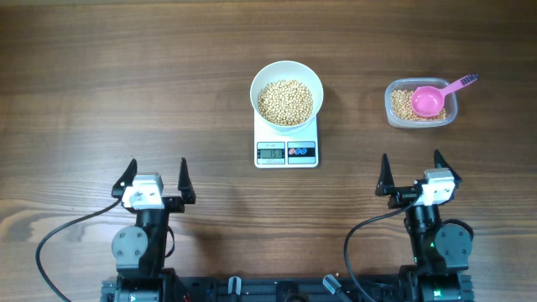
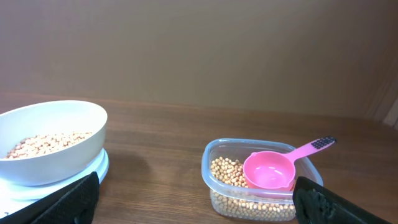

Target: Scoop item into bowl and weigh 150g on scale

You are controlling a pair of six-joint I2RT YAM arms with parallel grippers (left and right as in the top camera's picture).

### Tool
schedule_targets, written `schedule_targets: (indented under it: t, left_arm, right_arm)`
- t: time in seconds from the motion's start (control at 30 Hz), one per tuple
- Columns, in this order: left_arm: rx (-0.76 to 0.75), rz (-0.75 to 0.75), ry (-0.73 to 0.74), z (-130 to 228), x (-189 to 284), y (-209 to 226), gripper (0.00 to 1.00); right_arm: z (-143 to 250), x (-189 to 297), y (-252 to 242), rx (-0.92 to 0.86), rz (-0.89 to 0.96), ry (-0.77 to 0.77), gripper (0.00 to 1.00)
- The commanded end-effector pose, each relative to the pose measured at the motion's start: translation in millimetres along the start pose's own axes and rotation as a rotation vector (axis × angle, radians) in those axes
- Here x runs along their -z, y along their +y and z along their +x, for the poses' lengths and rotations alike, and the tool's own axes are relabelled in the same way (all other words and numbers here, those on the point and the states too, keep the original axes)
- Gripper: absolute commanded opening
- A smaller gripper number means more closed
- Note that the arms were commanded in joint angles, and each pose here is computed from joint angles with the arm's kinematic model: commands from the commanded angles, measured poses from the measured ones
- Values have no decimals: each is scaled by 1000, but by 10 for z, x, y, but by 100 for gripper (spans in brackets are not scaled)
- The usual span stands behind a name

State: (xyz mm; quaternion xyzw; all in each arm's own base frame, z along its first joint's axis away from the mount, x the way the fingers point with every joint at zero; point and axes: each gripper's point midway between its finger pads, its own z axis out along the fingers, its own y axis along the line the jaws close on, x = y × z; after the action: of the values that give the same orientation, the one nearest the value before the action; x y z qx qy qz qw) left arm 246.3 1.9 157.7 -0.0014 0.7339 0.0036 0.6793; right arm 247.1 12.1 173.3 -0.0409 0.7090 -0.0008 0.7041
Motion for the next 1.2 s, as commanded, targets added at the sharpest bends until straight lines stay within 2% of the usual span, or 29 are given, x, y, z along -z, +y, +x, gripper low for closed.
schedule_targets:
  t: [0.0,0.17,1.17]
  left_arm:
    - [-25,11,-1,15,2,-13,100]
    - [62,0,-1,15,2,6,100]
    - [61,4,-4,8,2,0,100]
  right_arm:
    - [-23,6,27,18,-13,-12,100]
    - [-23,6,27,18,-13,-12,100]
    - [-23,6,27,18,-14,-12,100]
